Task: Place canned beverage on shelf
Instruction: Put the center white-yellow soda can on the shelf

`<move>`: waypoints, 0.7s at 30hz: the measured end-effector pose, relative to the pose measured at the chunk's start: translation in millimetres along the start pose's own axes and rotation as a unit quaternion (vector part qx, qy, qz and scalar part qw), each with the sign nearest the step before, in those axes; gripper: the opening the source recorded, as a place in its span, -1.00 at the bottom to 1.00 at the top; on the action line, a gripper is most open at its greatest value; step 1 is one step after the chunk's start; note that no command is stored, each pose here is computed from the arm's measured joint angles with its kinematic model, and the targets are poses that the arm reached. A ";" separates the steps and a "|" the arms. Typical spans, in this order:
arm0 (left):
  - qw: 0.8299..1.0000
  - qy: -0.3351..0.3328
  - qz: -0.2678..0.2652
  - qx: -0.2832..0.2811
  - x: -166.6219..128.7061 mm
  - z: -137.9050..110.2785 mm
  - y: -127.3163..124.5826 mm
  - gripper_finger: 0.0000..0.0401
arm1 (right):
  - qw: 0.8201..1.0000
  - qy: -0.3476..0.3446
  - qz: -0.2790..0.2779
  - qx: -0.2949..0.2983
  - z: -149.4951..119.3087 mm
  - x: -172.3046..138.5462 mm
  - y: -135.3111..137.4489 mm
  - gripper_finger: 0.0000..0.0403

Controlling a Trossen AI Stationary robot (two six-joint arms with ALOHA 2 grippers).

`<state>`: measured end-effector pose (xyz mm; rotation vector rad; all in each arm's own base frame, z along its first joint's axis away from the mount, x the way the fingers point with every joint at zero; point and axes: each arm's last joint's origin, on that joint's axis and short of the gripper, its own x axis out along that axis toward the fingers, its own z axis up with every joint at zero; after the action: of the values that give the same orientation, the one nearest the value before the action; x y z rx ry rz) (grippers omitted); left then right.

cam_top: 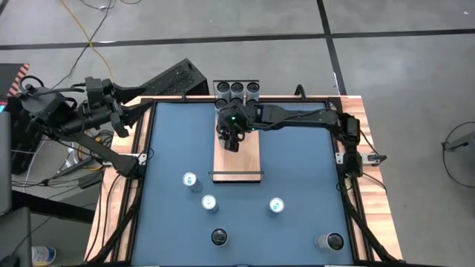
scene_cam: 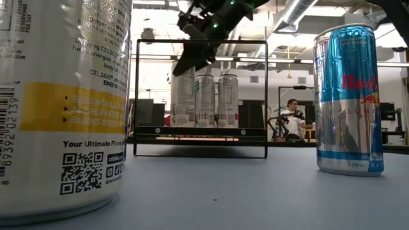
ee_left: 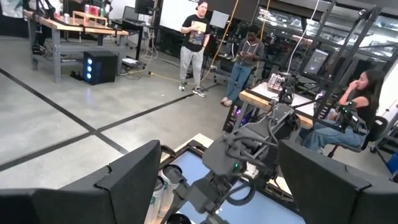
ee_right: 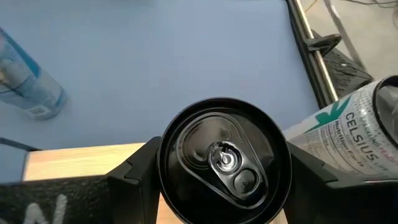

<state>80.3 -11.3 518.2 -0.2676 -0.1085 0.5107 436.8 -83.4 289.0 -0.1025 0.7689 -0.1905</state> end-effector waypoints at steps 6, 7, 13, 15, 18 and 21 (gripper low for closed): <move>1.000 0.000 0.000 0.000 0.0 0.0 0.0 0.54 | 1.000 -0.008 -0.017 -0.001 3.3 -0.3 1.5 0.17; 1.000 0.000 0.000 0.000 0.0 0.0 0.0 0.54 | 1.000 -0.008 -0.020 0.000 3.1 -0.3 0.4 0.17; 1.000 0.000 0.000 0.001 0.0 -0.1 0.0 0.54 | 1.000 -0.009 -0.020 0.004 2.8 -2.3 -7.5 0.17; 1.000 0.001 -0.001 0.002 0.0 -0.2 0.0 0.54 | 1.000 -0.007 -0.012 0.003 2.1 -2.2 -8.5 0.17; 1.000 0.001 -0.001 0.003 0.0 -0.3 0.0 0.54 | 1.000 -0.009 -0.004 0.002 2.4 -2.2 -6.9 0.17; 1.000 0.001 -0.001 0.003 0.0 -0.3 0.0 0.54 | 1.000 -0.012 0.007 -0.002 3.0 -2.7 -5.7 0.18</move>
<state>80.3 -11.4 518.0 -0.2628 -0.1049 0.5080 436.2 -88.4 293.9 -0.1035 0.7451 -0.1751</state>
